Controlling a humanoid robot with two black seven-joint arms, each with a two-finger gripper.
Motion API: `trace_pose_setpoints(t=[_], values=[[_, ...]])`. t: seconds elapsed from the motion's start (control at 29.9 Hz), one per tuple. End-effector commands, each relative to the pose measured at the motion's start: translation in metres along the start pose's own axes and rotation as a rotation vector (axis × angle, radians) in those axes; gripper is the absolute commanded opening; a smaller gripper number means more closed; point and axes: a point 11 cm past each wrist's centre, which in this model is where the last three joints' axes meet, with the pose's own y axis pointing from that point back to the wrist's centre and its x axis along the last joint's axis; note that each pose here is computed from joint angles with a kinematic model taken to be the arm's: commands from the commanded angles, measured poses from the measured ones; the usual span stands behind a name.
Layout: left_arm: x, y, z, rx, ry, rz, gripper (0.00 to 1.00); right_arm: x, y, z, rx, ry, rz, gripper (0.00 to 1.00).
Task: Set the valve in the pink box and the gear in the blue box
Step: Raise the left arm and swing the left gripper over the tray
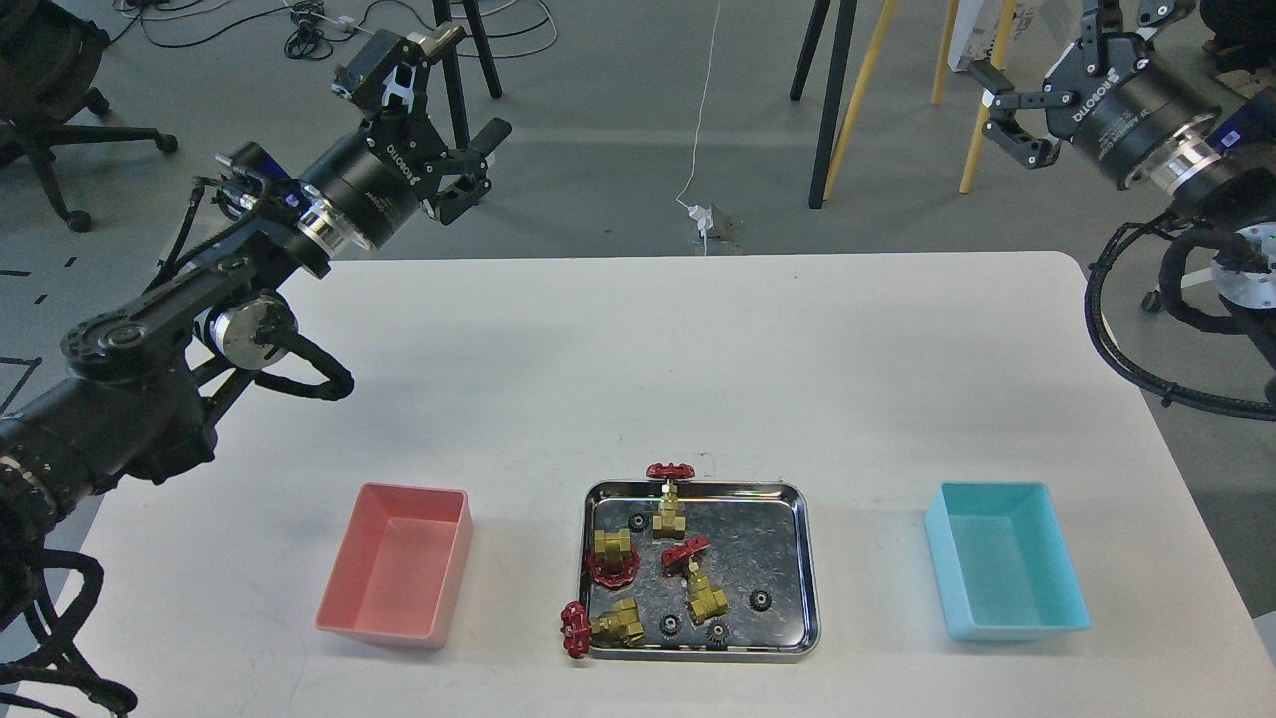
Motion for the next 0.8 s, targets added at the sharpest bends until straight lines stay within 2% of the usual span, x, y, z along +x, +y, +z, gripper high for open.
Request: trace_pose_setpoints(t=[0.0, 0.37, 0.47, 0.63, 0.77], values=[[0.001, 0.001, 0.003, -0.003, -0.005, -0.003, 1.00, 0.002, 0.003, 0.006, -0.010, -0.004, 0.007, 0.99], [-0.019, -0.013, 0.005, -0.026, 0.020, -0.051, 1.00, 0.008, 0.013, 0.033, -0.049, -0.039, 0.037, 0.99], [-0.036, -0.020, 0.014, -0.053, 0.029, -0.107, 1.00, 0.013, 0.011, 0.032, -0.037, -0.044, 0.055, 0.99], [-0.081, -0.038, 0.044, -0.101, -0.022, -0.272, 1.00, 0.007, -0.005, 0.005, 0.014, -0.021, 0.038, 0.99], [-0.099, -0.035, 0.068, -0.066, -0.209, -0.397, 1.00, 0.003, -0.013, -0.019, 0.048, 0.007, 0.021, 0.99]])
